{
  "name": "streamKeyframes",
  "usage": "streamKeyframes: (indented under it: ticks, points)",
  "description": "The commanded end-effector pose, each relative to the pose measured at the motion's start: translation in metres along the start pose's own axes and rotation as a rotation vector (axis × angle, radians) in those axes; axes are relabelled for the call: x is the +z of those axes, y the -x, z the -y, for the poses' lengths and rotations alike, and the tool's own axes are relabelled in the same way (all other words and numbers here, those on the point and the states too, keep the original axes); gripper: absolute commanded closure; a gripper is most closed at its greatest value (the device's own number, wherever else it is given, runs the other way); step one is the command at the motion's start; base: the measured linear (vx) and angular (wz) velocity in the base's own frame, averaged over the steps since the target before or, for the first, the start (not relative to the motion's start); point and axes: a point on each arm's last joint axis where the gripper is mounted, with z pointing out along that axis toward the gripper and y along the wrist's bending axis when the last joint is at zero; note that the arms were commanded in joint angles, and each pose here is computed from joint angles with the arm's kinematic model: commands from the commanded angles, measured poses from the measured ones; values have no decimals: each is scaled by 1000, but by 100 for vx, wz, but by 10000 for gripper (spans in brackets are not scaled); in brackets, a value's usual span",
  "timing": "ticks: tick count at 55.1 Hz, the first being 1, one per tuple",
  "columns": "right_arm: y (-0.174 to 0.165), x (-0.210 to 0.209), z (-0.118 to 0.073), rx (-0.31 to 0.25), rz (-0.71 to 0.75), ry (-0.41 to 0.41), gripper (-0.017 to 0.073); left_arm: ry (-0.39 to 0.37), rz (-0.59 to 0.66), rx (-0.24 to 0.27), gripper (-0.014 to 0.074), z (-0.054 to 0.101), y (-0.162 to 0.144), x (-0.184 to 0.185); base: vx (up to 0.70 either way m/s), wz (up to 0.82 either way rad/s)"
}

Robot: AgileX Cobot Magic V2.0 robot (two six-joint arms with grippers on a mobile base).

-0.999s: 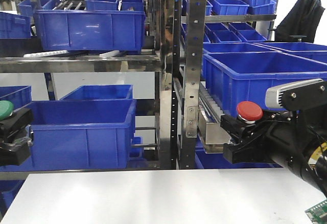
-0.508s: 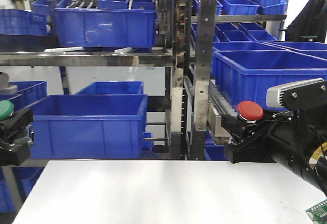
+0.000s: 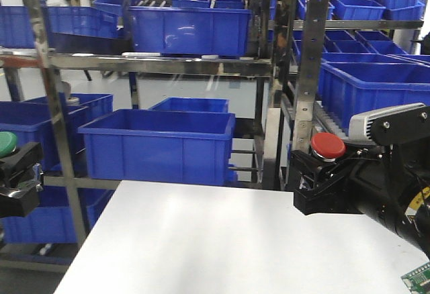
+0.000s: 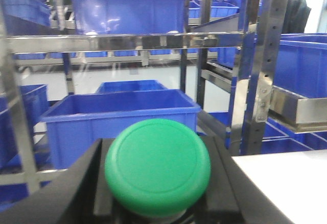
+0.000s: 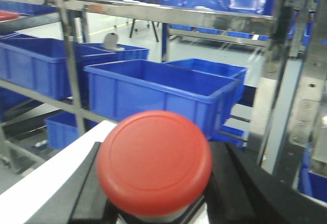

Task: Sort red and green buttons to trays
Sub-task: 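Drive the base away from the table holding both buttons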

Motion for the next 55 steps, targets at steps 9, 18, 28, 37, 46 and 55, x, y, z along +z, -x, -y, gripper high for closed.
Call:
streamKeyframes:
  ticks: [9,18,28,37,46,55]
  points:
    - [27,-9,-1,0,148,15,569,7,130,-5,594,0,22,-4,-21,23]
    - [27,-9,-1,0,148,15,569,6,128,-5,594,0,22,-4,-20,23]
    - [27,-9,-1,0,148,15,569,6,128,-5,594,0,22,-4,-16,23]
    - [27,-9,-1,0,148,15,569,6,128,-5,594,0,22,-4,-10,25]
    - [27,-9,-1,0,149,15,569,6,128,-5,594,0,22,-4,-6,25]
    - [27,-9,-1,0,149,15,569,6,128,-5,594,0,22,-4,-3,25]
